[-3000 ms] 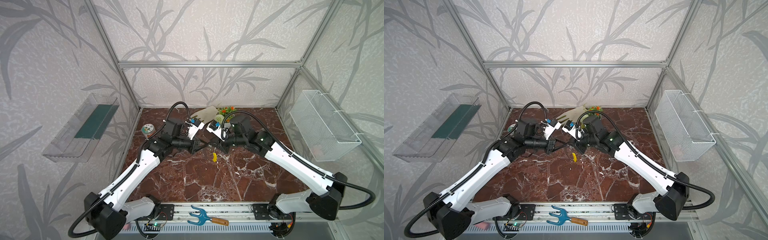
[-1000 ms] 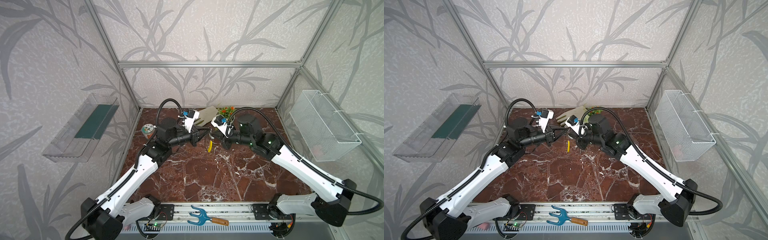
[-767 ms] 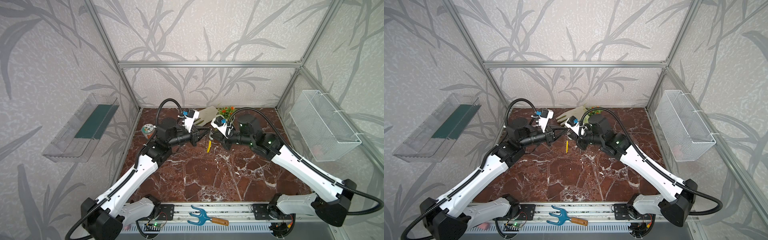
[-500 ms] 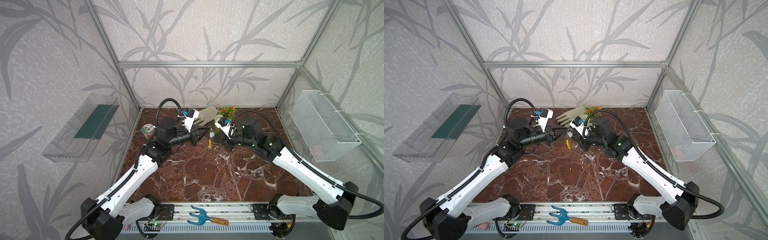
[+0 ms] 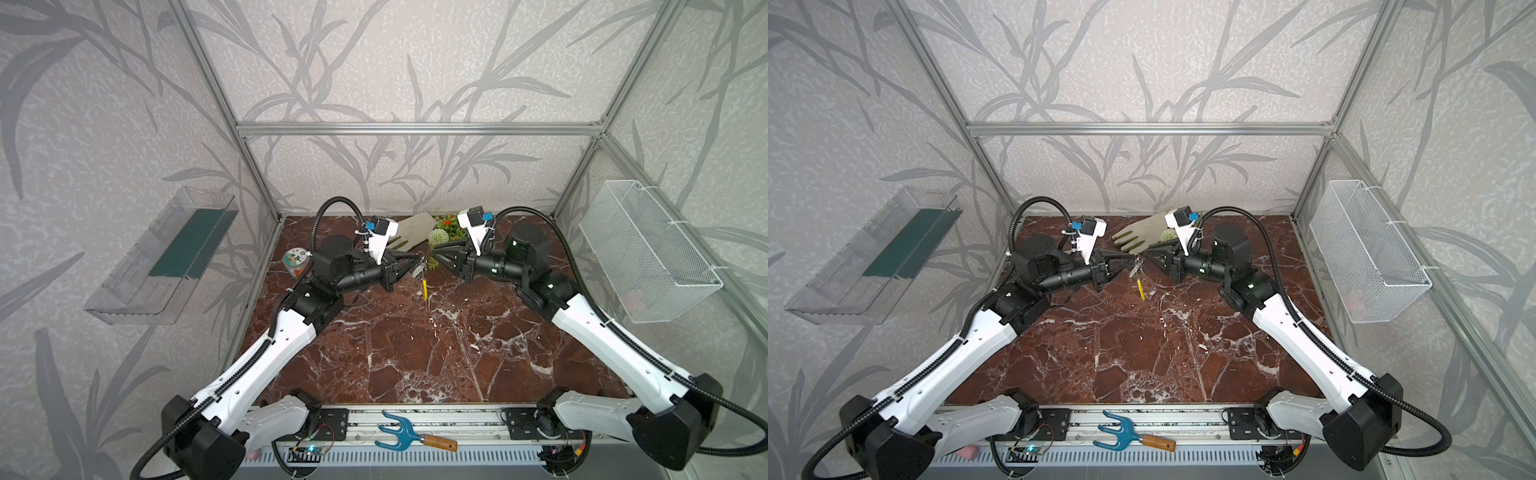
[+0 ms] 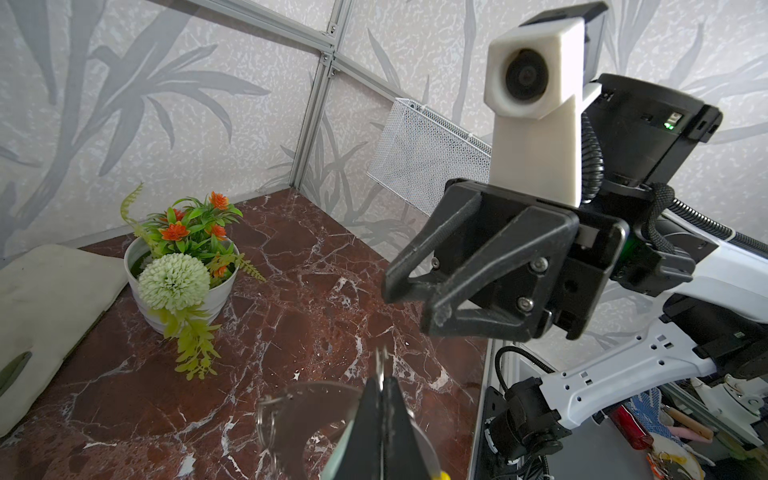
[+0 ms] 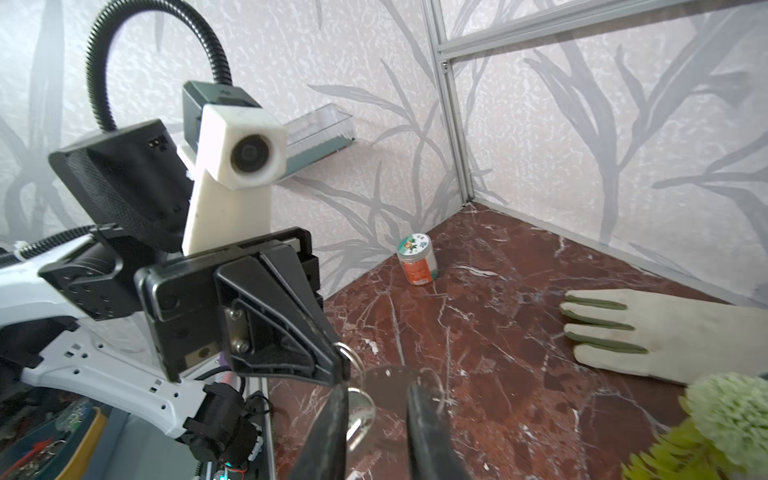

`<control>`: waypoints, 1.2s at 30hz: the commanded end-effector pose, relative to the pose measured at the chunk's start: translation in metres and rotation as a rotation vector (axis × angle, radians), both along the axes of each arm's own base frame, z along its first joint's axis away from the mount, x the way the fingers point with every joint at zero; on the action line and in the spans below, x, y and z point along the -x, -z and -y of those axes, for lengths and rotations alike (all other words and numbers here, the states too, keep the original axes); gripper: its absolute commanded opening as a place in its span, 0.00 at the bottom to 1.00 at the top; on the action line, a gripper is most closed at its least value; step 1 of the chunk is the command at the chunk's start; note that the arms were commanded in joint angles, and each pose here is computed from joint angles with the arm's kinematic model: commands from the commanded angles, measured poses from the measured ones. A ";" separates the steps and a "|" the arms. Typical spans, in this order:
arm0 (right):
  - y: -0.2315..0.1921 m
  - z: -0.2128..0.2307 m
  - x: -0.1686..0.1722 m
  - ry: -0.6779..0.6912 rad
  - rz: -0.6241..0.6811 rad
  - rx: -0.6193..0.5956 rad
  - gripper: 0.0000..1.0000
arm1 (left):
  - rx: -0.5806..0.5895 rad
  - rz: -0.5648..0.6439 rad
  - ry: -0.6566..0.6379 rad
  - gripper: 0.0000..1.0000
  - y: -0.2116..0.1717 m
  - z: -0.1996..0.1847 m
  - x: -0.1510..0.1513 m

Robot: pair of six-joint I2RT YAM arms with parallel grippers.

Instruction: Put the keys on the keyring

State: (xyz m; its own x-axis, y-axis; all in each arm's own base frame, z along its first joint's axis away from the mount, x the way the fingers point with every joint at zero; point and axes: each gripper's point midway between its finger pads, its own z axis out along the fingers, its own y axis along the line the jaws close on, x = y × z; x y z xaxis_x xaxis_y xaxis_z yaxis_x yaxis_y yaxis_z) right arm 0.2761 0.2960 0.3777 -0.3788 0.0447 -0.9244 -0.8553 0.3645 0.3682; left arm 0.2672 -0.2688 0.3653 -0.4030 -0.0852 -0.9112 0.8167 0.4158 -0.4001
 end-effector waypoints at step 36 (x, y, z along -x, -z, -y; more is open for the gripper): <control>0.014 -0.023 0.013 -0.176 -0.085 -0.021 0.00 | 0.021 0.042 0.016 0.02 -0.018 0.002 0.005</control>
